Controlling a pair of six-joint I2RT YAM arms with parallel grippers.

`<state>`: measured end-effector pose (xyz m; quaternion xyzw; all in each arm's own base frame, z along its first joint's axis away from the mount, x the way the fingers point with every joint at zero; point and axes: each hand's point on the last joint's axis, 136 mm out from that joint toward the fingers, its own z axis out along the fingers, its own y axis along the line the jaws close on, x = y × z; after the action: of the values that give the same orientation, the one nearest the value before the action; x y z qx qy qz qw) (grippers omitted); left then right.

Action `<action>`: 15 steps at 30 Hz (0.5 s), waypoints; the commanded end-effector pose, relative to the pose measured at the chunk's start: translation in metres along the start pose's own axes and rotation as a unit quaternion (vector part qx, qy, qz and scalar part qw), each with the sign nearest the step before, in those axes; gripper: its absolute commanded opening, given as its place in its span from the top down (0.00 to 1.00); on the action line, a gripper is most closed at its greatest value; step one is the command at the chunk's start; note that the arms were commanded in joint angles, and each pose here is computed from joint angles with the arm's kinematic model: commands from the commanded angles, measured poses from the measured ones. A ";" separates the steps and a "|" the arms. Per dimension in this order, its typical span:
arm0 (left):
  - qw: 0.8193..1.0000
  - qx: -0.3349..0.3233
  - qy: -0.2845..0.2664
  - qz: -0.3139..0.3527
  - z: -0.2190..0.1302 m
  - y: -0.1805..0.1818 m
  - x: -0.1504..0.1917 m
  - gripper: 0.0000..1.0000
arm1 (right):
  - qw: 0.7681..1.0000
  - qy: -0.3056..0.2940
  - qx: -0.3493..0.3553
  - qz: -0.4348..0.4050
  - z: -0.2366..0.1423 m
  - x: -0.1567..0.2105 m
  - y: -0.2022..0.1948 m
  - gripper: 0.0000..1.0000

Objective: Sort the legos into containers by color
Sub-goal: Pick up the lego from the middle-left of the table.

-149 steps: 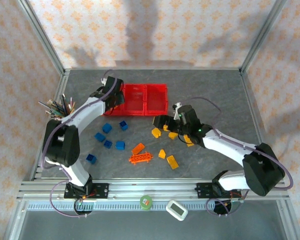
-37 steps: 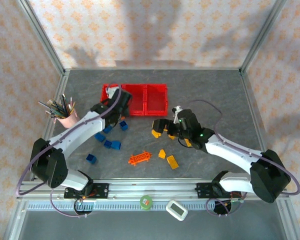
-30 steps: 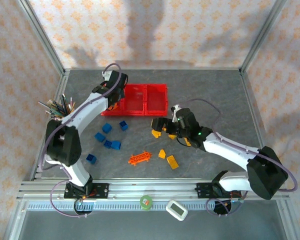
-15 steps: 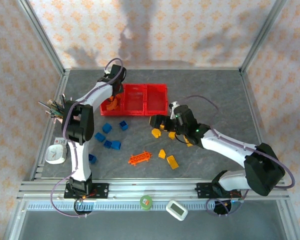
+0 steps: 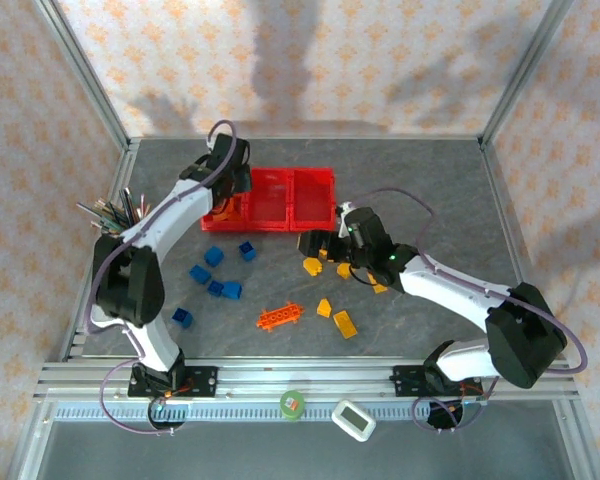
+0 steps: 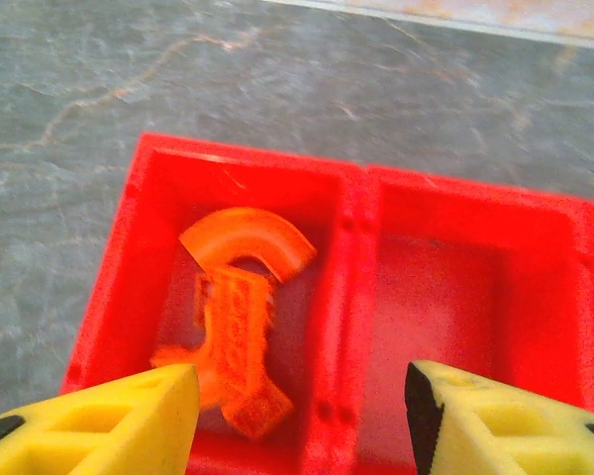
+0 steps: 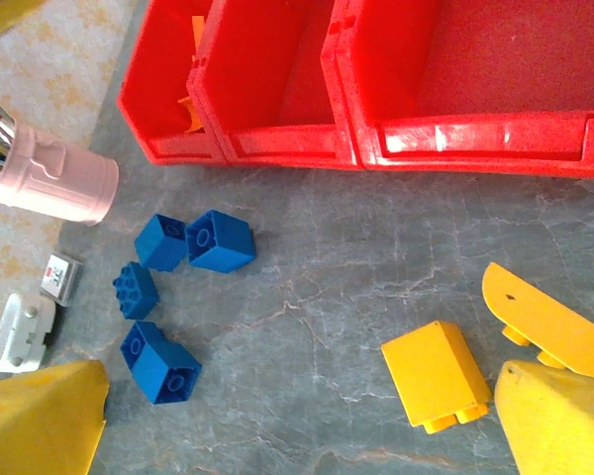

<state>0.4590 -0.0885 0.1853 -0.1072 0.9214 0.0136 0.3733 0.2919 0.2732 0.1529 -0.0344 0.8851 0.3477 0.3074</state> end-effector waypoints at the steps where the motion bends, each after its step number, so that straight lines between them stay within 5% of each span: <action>1: 0.999 0.022 0.015 0.031 -0.021 -0.015 0.033 0.39 | 1.000 0.009 0.005 -0.016 -0.005 0.002 0.002 0.00; 15: 0.985 0.107 0.089 0.099 -0.090 -0.047 0.165 0.31 | 0.999 0.039 0.010 0.016 -0.034 0.055 -0.029 0.00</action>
<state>0.3168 -0.1673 0.1440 0.0142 0.9470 -0.0445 0.3177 0.2485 0.2449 0.1281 -0.0384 0.8975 0.3419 0.2760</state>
